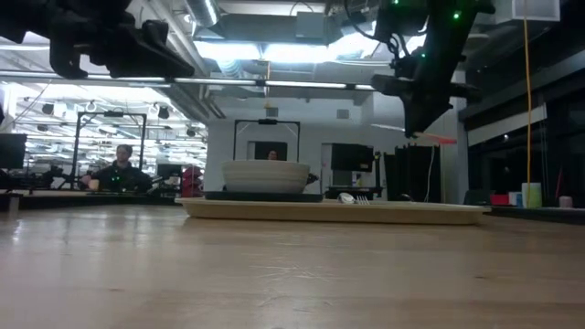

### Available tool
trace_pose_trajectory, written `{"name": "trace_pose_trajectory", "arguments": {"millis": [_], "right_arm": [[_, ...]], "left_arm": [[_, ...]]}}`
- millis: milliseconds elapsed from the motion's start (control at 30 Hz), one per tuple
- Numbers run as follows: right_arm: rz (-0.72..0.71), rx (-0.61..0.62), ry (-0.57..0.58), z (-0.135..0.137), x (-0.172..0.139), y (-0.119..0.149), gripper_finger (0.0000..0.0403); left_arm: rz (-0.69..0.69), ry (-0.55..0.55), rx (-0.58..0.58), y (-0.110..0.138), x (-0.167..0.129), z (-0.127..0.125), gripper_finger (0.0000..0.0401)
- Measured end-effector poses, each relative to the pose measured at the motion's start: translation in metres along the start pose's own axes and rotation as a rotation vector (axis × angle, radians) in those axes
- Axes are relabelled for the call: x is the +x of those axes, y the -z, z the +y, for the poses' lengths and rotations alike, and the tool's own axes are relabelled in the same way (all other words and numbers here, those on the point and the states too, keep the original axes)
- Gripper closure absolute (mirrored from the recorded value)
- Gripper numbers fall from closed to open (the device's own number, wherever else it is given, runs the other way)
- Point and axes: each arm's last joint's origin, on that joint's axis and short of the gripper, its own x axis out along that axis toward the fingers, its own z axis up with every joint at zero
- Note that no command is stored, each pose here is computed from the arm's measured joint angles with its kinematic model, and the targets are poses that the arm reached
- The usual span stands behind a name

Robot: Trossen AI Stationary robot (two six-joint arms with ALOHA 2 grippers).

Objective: Set up tray
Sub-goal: Put the orange knife on the dark green napkin on the gray tray

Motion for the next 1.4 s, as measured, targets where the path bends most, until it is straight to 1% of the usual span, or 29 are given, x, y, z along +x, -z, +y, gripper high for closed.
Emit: {"name": "trace_pose_trajectory", "arguments": {"millis": [100,200,433,533,633,767,900,1100,1300,1400], "right_arm": [[0.001,0.044,-0.043,-0.003,-0.002,-0.008,0.0361],[-0.003,0.052,-0.063,-0.004,-0.002,-0.013,0.0361],[-0.010,0.073,-0.058,-0.008,0.003,-0.021,0.0361],[0.004,0.086,-0.087,-0.007,0.005,-0.024,0.0361],[0.006,0.089,-0.093,-0.008,0.007,-0.026,0.0361],[0.006,0.093,-0.091,-0.009,0.007,-0.028,0.0361],[0.006,0.092,-0.091,-0.009,0.008,-0.028,0.0361],[0.005,0.091,-0.091,-0.009,0.008,-0.028,0.0361],[0.018,0.100,-0.070,-0.005,0.015,-0.025,0.0361],[0.036,0.095,-0.044,-0.002,0.023,-0.023,0.0361]], "left_arm": [[0.001,-0.001,0.050,0.000,0.000,0.000,0.0342],[0.000,0.000,0.083,0.000,0.000,0.000,0.0343],[0.000,0.000,0.085,0.000,0.000,0.000,0.0342],[0.000,0.000,0.078,0.000,0.000,0.000,0.0343],[-0.006,0.012,0.039,0.000,0.000,0.000,0.0342],[-0.035,0.084,-0.004,-0.001,0.000,-0.002,0.0343],[-0.061,0.150,-0.021,0.000,0.002,0.001,0.0343],[-0.036,0.126,-0.042,0.006,0.005,0.010,0.0343],[-0.035,0.188,-0.032,0.012,0.007,0.016,0.0343],[-0.035,0.189,-0.041,0.014,0.008,0.021,0.0343]]}}
